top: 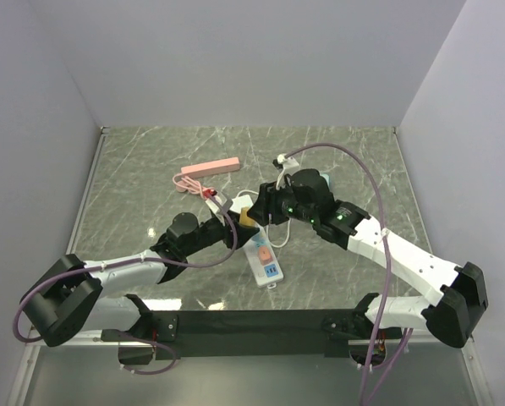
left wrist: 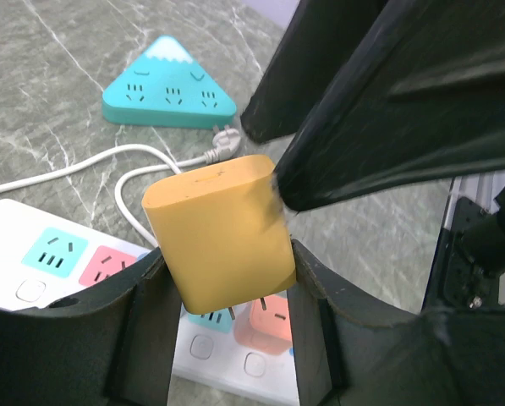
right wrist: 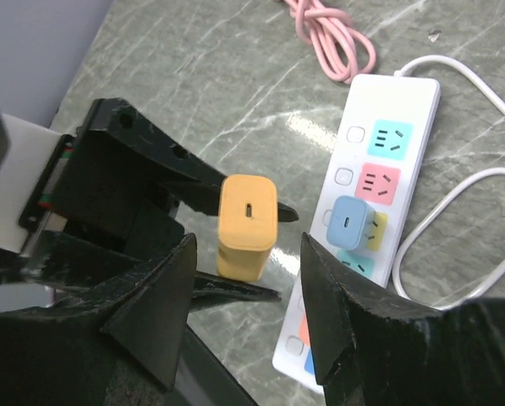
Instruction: Insert the plug
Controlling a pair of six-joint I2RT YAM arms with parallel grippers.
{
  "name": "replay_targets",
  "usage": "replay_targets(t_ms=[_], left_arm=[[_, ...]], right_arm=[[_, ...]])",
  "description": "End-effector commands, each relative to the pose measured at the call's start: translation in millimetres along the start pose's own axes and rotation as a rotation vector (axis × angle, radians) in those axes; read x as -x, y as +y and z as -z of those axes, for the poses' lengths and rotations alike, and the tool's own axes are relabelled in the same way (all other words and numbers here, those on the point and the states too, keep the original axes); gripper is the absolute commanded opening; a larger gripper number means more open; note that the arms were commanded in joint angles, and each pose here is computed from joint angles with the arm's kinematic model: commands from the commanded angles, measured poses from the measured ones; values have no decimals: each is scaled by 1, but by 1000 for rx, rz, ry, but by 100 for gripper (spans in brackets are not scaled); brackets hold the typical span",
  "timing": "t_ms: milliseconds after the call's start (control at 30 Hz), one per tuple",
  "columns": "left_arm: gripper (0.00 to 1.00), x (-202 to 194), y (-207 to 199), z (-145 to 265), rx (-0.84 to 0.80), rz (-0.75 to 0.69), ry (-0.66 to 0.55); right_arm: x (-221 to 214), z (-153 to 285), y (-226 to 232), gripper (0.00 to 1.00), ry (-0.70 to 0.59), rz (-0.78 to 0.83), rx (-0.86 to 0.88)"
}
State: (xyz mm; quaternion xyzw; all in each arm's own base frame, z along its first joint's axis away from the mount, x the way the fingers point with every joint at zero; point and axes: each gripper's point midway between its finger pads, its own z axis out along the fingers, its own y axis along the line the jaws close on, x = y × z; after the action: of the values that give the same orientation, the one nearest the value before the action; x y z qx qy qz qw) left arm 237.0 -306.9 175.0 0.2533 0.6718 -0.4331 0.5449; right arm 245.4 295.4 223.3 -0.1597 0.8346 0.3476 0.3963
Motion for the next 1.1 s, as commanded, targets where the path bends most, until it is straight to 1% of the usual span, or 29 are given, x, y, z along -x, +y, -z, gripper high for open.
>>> replay_targets(t_ms=[0,133,400,533,767,867,900,1067], left_arm=[[1,13,-10,1,-64,-89,-22],[1,7,-13,2,-77,-113,-6],[1,5,-24,5,-119,-161,-2],[1,2,-28,5,-132,-178,4],[1,-4,-27,2,-114,-202,27],[1,-6,-27,2,-109,-204,35],[1,-5,-27,1,-109,-206,35],[1,-4,-26,0,-102,-207,30]], right_arm=[[15,12,15,59,9,55,37],[0,8,18,59,121,58,69],[-20,-3,9,59,225,64,66],[-21,-6,6,59,242,79,64],[-10,-5,2,56,212,82,51],[-8,-1,1,52,204,82,55],[-7,0,1,47,202,78,63],[-16,0,4,38,239,71,98]])
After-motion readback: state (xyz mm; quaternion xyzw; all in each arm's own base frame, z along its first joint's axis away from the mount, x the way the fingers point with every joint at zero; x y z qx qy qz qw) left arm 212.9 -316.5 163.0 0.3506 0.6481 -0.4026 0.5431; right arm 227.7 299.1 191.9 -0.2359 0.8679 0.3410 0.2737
